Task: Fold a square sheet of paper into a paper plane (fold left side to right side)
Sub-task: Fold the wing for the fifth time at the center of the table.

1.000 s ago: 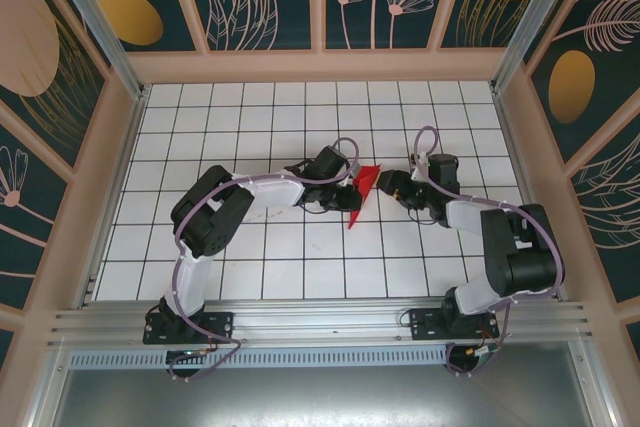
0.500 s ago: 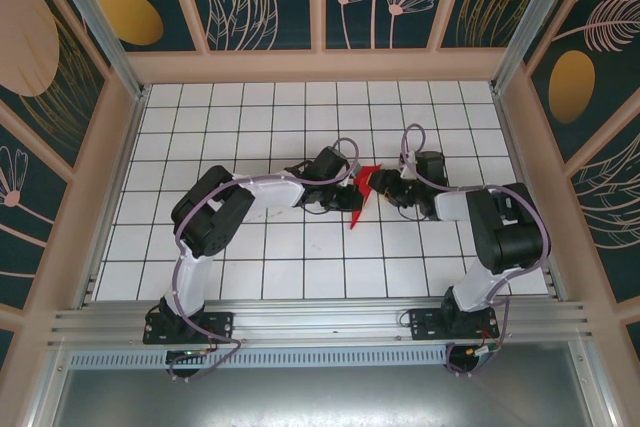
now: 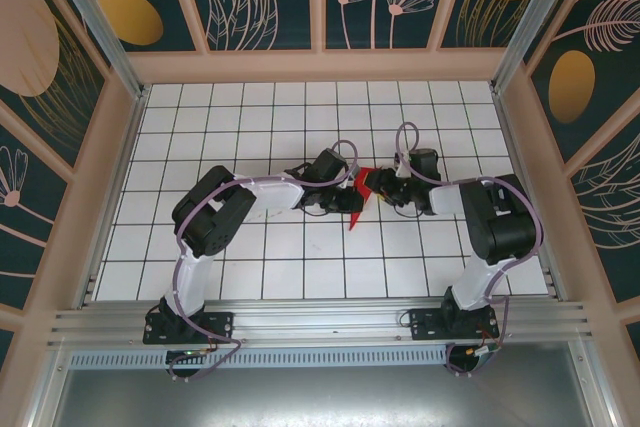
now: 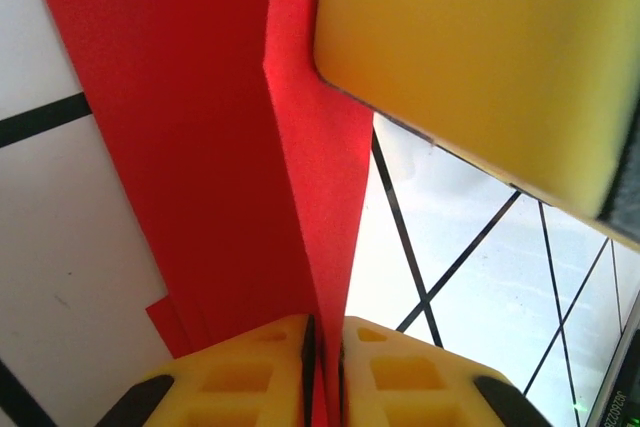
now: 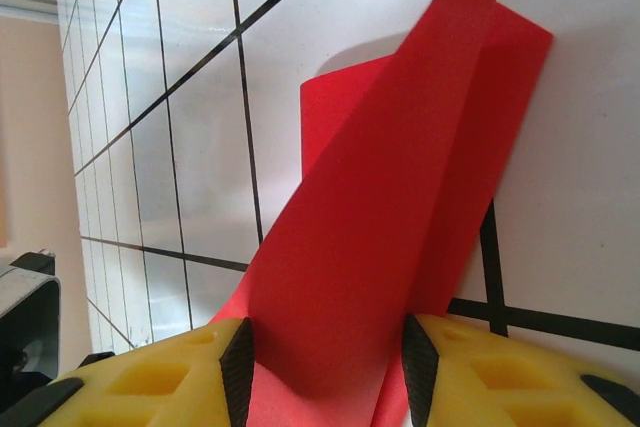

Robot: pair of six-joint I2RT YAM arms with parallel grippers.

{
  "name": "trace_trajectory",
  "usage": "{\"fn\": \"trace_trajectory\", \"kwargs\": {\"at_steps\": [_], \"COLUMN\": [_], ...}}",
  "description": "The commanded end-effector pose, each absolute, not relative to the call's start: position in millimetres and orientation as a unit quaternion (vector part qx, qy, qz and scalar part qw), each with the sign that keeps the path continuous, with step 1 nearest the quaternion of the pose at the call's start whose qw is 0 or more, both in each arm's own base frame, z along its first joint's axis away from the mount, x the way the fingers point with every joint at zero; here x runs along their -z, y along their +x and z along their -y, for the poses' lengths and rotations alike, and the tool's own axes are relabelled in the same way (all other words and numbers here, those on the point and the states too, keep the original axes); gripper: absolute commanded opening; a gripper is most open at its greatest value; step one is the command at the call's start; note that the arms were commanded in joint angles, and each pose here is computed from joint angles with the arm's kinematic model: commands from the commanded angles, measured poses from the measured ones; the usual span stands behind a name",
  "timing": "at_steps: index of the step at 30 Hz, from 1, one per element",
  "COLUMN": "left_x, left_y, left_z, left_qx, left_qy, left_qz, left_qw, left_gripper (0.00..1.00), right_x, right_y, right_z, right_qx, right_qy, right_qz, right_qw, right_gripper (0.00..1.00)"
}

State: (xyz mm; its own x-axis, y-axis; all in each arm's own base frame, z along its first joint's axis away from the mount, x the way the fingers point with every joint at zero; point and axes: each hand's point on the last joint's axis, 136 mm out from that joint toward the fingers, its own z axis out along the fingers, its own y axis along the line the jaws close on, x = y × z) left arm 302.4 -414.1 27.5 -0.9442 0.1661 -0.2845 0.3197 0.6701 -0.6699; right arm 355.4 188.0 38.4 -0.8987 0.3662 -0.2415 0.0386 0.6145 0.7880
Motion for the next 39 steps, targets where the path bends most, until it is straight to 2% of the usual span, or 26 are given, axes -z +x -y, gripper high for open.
{"fn": "trace_trajectory", "kwargs": {"at_steps": [1,8,17,26,29,33,39], "left_x": [-18.1,-22.9,-46.3,-76.2,-83.7,-85.7,-71.0], "left_y": [299.9,299.9,304.2,314.4,323.3,329.2,338.4], "left_z": [416.0,416.1,411.8,391.3,379.8,386.1,397.9], "left_qx": [0.394,0.397,0.41,0.435,0.453,0.485,0.492], "left_qy": [0.129,0.131,0.132,0.117,0.1,0.1,0.097], "left_qz": [-0.906,-0.903,-0.895,-0.882,-0.873,-0.858,-0.857], "left_qw": [0.089,0.094,0.116,0.142,0.148,0.137,0.121], "left_gripper": [0.19,0.26,0.45,0.58,0.58,0.51,0.45], "right_x": [-29.0,-21.3,-17.3,-18.1,-18.5,-19.1,-19.5], "right_y": [356.8,354.7,353.4,353.7,353.4,353.8,353.5], "right_z": [-187.5,-185.9,-184.1,-183.8,-184.0,-183.8,-184.2], "right_qx": [-0.411,-0.4,-0.392,-0.393,-0.392,-0.393,-0.394], "right_qy": [0.124,0.126,0.126,0.124,0.123,0.122,0.12], "right_qz": [-0.885,-0.891,-0.896,-0.896,-0.896,-0.896,-0.896], "right_qw": [0.181,0.171,0.165,0.165,0.165,0.165,0.163], "right_gripper": [0.46,0.46,0.45,0.45,0.45,0.45,0.45]}}
